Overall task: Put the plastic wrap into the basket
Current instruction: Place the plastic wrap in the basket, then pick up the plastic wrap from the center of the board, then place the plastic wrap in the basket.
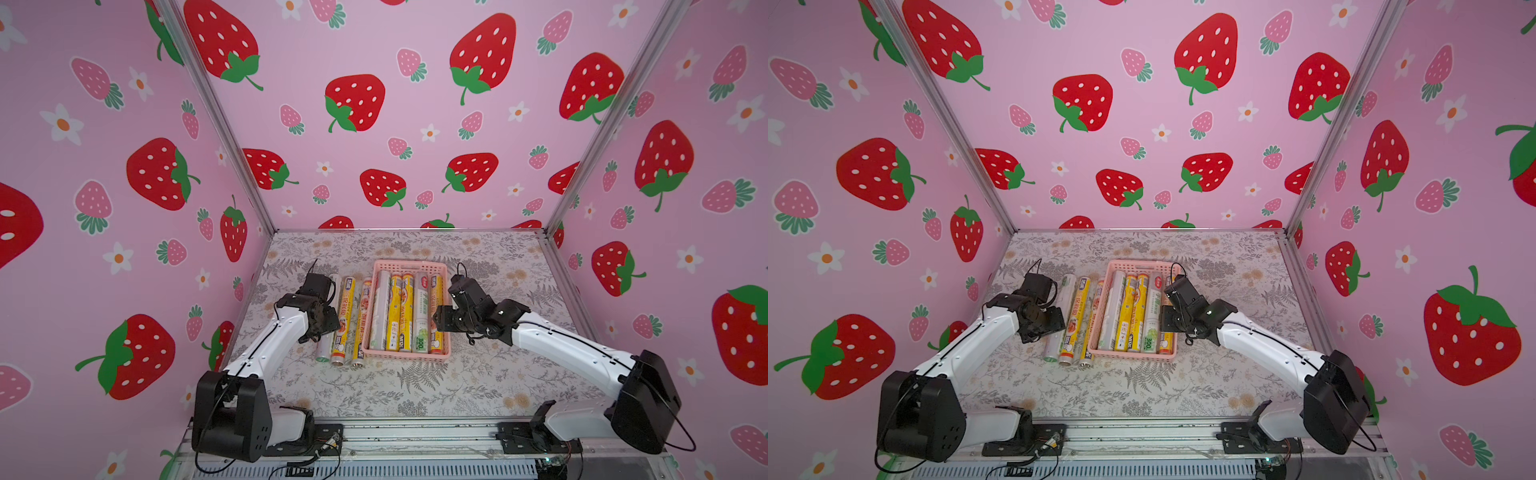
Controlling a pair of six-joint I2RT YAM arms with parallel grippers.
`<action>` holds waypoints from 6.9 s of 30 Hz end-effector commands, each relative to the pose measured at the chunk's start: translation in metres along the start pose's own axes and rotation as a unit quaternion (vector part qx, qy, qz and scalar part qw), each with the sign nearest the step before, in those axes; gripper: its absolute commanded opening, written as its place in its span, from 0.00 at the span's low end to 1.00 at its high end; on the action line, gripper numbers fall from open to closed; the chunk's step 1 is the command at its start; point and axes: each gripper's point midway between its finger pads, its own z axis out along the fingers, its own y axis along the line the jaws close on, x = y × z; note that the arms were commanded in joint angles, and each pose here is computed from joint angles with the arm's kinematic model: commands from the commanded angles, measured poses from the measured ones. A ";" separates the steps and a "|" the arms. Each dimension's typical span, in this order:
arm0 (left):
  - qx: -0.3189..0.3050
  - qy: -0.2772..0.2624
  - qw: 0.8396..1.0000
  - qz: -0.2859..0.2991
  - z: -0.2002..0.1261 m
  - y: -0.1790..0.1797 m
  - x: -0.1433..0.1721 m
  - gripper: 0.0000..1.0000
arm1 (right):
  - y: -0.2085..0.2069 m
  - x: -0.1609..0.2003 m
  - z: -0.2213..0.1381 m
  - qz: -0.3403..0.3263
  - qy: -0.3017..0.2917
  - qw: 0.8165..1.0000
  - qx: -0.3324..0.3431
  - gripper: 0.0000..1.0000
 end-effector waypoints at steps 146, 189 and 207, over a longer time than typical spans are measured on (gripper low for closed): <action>0.252 -0.048 0.947 0.193 -0.112 -0.234 0.053 0.39 | -0.052 -0.039 -0.072 0.046 -0.079 0.996 0.017 0.65; 0.262 0.022 0.944 0.197 -0.044 -0.330 0.098 0.60 | -0.055 -0.025 -0.068 0.044 -0.065 0.997 0.007 0.66; 0.199 -0.065 0.954 0.215 -0.104 -0.257 0.066 0.77 | -0.042 -0.035 -0.064 0.033 -0.067 0.997 -0.012 0.70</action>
